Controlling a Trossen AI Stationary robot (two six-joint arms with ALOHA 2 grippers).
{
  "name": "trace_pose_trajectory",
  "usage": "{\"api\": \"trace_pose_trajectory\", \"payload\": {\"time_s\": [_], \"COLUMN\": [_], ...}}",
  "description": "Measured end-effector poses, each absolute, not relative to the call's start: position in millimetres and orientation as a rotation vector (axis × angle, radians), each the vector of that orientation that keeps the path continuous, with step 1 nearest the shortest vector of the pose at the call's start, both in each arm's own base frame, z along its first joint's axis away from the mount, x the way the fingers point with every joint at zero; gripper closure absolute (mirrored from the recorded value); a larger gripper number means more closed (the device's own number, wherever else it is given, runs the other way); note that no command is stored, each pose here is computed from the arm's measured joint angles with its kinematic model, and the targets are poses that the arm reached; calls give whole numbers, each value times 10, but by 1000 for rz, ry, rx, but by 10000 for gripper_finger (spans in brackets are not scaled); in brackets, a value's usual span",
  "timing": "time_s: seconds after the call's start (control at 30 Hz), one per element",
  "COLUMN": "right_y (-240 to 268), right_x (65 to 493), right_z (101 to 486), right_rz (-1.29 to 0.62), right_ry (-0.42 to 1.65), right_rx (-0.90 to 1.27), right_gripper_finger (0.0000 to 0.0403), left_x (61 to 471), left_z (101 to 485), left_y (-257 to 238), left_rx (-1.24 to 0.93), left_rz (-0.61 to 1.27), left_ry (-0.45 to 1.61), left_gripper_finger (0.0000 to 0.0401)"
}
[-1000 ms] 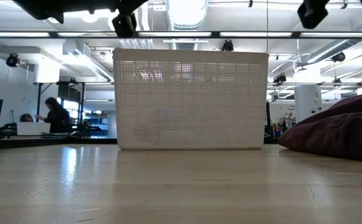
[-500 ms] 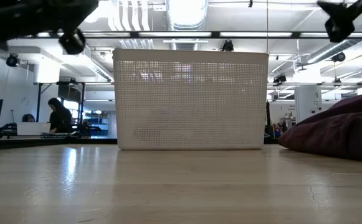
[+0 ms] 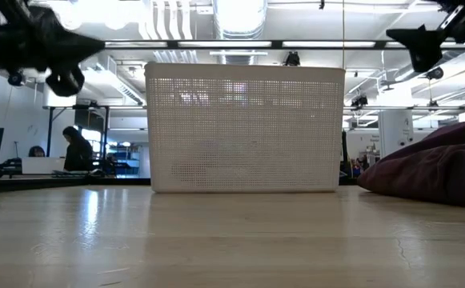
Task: Pick & place medical supplies in basket/bin
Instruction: Return to Home Position
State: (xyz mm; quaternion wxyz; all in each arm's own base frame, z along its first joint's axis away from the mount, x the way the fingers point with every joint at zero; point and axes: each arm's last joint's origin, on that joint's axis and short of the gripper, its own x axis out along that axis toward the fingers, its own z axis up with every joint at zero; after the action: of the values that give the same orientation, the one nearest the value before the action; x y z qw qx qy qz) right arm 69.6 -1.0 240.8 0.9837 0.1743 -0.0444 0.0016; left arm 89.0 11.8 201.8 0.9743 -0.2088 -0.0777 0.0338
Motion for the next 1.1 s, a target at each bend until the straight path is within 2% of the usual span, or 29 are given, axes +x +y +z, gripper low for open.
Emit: {"api": "trace_pose_trajectory", "payload": {"time_s": [0.17,0.43,0.87,1.1], "right_y": [-3,4,10,9], "right_x": [835,937,964,971], "right_z": [2174,1883,1777,1736], "right_rz": [41,71,84,76], "right_ry": [-148,-133,-112,-69], "right_rx": [337,383,332,333], "right_gripper_finger": [96,100,98,97], "left_x": [921,914,915,917], "left_z": [2044,2047,2012,1995], "left_y": [152,151,150,150], "left_rx": [-436,-437,-437,-314], "left_rz": [159,157,159,168], "left_ry": [-157,-164,-127,-102], "left_gripper_finger": [401,401,401,401]}}
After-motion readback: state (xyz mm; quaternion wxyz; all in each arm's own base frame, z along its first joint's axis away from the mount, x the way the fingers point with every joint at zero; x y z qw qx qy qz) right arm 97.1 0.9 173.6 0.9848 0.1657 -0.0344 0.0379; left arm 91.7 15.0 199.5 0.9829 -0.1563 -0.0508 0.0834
